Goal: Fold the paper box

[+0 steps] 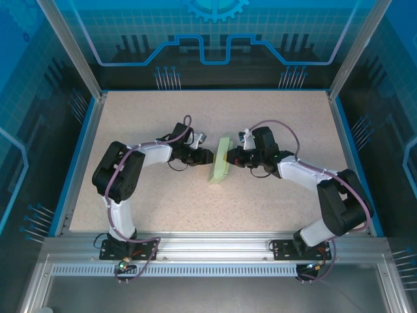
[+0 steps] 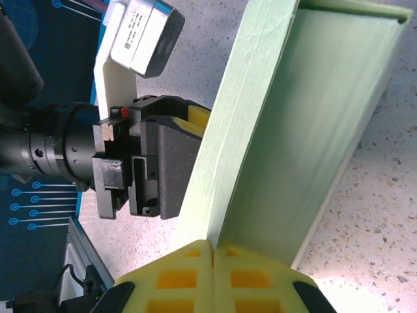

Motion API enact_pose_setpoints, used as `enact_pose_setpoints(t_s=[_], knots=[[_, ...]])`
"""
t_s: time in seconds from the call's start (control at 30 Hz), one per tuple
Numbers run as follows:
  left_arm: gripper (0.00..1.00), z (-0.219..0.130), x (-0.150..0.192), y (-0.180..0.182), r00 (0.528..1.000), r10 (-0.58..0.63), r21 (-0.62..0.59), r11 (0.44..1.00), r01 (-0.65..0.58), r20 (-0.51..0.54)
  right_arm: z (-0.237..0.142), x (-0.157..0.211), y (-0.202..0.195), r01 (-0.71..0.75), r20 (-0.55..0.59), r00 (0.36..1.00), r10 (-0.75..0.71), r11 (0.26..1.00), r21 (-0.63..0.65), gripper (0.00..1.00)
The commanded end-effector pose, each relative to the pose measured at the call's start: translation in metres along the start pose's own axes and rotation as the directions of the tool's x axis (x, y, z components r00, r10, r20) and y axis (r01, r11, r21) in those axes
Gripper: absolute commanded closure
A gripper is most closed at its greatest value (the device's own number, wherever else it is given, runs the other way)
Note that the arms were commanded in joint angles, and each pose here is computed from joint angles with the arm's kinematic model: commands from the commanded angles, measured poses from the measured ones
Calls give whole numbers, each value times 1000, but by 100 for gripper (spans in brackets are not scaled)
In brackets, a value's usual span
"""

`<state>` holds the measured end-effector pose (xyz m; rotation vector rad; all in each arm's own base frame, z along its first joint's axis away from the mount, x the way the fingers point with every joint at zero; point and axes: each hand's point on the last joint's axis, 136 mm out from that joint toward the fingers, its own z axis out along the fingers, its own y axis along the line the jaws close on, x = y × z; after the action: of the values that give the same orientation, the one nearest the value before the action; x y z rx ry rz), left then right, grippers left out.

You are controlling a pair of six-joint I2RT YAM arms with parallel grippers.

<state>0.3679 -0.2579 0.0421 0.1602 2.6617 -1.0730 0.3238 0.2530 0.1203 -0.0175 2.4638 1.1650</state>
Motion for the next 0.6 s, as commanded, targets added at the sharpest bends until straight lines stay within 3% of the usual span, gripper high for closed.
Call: enact_pose_setpoints(t_s=[0.0,0.23,0.43,0.57], knots=[[52,4,3,-10,999,-10,26,1000,11,-35,10,16,-34,-13,-38,999,19,987,160,100],[50,-14,-9,-5,999,15,-65,998,-12,51,14,18,-40,1,-36,999,7,977,212,100],[40,-57,-20,3,969,76,-214,977,-25,234,15,19,-40,9,-39,999,-1,975,223,100],[31,-84,-6,-25,920,143,-136,986,-100,364,16,19,-39,17,-44,999,-8,975,223,100]])
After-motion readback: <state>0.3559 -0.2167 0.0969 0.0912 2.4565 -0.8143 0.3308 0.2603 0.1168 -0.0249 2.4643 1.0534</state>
